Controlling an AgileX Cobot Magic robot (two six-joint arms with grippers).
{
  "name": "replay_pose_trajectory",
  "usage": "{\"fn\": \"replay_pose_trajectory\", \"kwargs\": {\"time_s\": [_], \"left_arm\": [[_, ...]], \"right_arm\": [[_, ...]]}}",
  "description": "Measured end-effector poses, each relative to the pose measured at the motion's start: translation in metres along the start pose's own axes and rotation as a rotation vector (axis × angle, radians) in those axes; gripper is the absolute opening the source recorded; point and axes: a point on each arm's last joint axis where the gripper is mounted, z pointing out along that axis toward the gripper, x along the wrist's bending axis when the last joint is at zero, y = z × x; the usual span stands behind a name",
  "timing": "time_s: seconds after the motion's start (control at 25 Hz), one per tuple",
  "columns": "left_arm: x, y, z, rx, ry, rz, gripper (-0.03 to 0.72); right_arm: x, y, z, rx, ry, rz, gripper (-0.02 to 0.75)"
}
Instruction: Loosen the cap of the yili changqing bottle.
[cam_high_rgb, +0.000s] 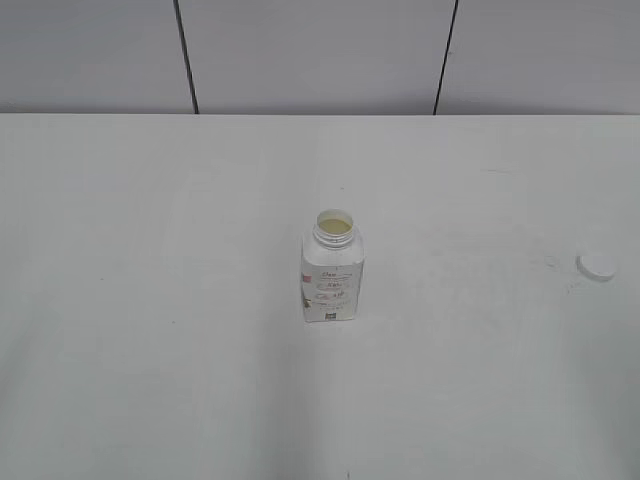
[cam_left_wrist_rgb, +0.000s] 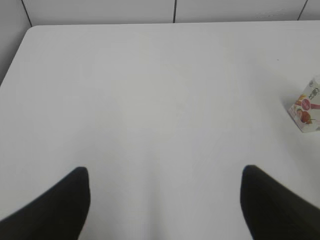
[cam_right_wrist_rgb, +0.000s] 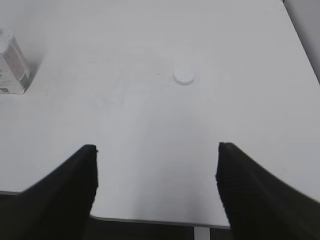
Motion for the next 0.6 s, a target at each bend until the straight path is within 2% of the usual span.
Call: {"fn": "replay_pose_trajectory", "kwargs": {"time_s": [0.24,0.6], "left_arm": [[-0.0060,-0.0008,-0.0001,0.008,-0.066,0.012,0.562],[-0.0071,-0.0009,-0.0003,0.007,-0.059,0.006,0.562]], "right_arm": [[0.0001,-0.0010,0.0017,0.001,0.002,-0.005,0.582],[0.0002,-0.0010,0.0017,0.001,0.004,-0.005,0.582]]}}
